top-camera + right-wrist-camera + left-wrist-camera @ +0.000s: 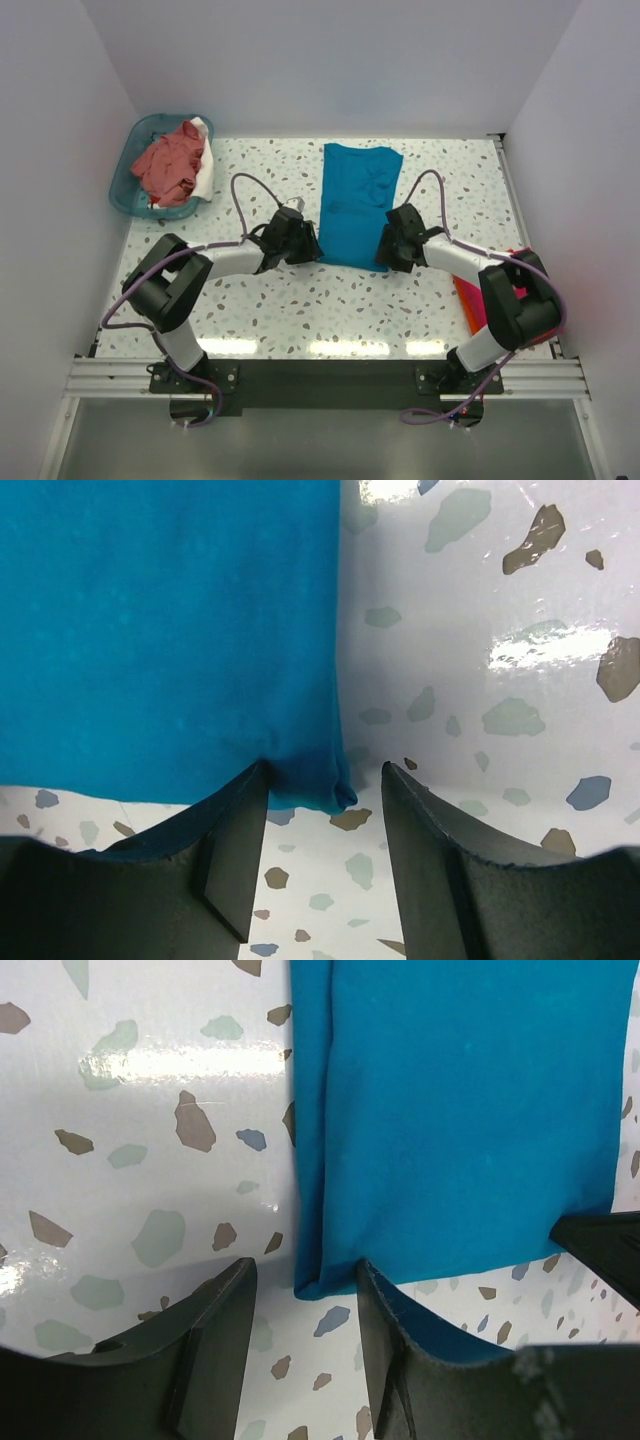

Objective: Fold and stack the t-shirts
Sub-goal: Fold the tshirt

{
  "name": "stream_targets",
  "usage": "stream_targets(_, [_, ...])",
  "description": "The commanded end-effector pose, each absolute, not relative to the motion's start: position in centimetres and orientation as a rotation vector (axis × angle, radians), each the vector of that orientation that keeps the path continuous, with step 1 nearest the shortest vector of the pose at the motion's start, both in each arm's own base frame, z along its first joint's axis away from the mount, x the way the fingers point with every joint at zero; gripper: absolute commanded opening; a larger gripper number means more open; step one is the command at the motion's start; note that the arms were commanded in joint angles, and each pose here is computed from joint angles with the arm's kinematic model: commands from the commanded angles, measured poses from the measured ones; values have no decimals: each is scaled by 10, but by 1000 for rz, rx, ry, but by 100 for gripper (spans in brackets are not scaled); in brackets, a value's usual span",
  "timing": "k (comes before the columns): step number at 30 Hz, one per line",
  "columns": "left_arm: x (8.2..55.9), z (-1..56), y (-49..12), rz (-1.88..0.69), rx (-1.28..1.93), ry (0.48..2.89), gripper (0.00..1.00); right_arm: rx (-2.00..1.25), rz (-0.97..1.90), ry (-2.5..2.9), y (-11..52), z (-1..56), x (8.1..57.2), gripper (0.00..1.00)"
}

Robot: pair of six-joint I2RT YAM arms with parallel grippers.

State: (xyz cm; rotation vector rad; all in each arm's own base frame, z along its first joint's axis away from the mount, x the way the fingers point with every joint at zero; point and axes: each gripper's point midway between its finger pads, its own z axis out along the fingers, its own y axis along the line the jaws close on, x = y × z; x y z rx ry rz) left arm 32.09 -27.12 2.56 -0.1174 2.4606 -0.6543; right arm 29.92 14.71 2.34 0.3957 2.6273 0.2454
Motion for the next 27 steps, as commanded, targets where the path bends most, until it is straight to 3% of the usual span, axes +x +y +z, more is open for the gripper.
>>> stream_targets(1, [323, 19, -265, -584, -139, 2479, 49, 422, 269, 2596, 149, 21, 303, 51])
stream_targets(6, [318, 14, -267, -581, -125, 2497, 43, 422, 265, 2605, 148, 16, 300, 34])
stream_targets(11, [314, 11, -272, -591, -110, 2508, 32, 420, 263, 2610, 148, 15, 299, 23])
stream_targets(18, [309, 21, -278, -626, -109, 2505, 1, 396, 275, 2608, 147, 21, 295, 1])
stream_targets(27, [284, 32, -272, -697, -111, 2496, 0, 342, 320, 2633, 145, 24, 266, 0])
